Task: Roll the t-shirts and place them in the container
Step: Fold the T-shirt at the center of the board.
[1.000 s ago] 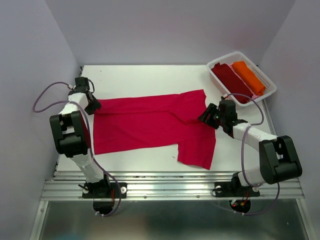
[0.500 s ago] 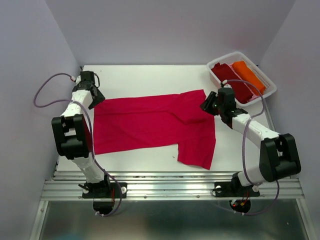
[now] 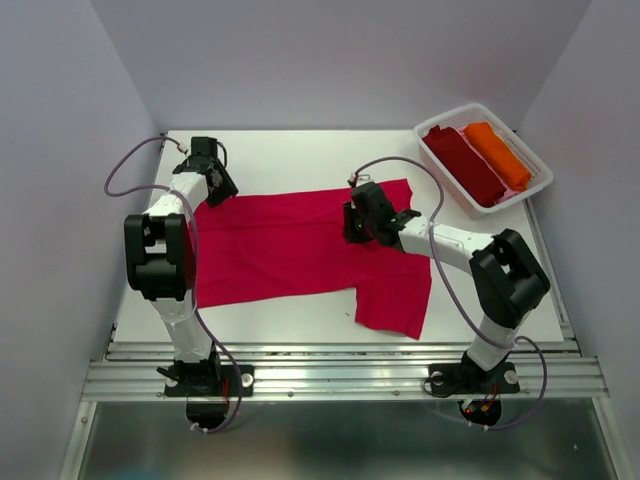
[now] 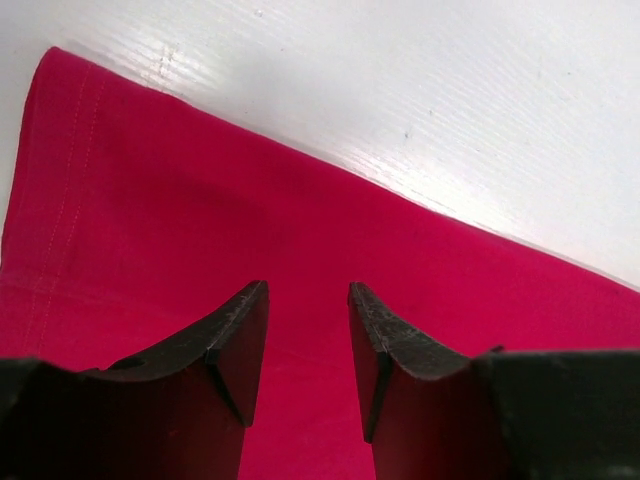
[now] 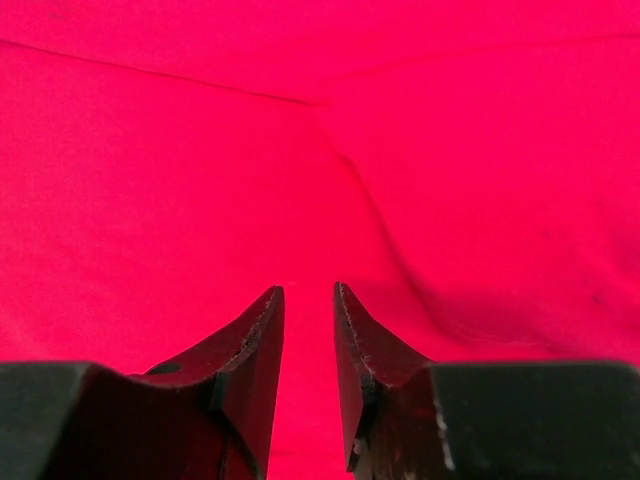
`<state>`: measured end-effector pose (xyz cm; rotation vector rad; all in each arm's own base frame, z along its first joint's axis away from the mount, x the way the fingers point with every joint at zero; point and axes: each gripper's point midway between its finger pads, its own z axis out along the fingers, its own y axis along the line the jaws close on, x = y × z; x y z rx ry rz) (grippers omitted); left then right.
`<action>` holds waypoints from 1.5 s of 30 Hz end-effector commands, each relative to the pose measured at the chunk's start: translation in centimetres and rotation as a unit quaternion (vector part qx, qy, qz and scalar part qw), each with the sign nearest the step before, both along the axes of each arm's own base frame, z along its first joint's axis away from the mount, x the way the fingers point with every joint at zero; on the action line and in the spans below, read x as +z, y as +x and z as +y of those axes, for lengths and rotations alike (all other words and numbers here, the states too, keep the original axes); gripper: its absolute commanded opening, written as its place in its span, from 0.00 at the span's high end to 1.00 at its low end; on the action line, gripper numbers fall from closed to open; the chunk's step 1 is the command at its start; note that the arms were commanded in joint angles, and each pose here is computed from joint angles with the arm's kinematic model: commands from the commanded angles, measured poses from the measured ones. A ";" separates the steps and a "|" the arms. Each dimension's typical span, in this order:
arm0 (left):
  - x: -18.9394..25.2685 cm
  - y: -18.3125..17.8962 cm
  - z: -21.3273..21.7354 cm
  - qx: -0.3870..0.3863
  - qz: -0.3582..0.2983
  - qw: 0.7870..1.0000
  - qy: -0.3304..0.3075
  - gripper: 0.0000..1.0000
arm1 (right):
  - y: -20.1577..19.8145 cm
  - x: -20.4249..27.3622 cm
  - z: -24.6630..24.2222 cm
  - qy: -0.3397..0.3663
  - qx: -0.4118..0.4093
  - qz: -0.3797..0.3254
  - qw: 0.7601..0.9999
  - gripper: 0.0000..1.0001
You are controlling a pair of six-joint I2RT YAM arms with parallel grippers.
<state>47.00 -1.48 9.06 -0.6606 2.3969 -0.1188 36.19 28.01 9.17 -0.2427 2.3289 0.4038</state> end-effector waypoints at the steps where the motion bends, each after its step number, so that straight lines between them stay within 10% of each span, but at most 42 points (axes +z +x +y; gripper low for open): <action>1: -0.8 0.3 0.0 -0.003 0.003 1.000 -0.015 0.51 | 1.6 -0.7 -0.5 -0.024 -0.009 0.013 1.000 0.67; 26: -3.3 -0.3 -0.1 -0.010 0.028 0.999 -0.015 0.50 | 4.3 -4.2 -5.0 -0.151 -0.106 -0.012 0.983 0.63; 35: -3.7 -0.4 -0.1 -0.011 0.034 0.999 -0.014 0.50 | 5.0 -3.4 -5.0 -0.157 -0.108 -0.027 0.981 0.97; 45: -4.1 -0.5 -0.1 -0.011 0.039 0.999 -0.014 0.49 | 3.0 -1.7 -3.1 -0.132 -0.024 0.012 0.991 0.99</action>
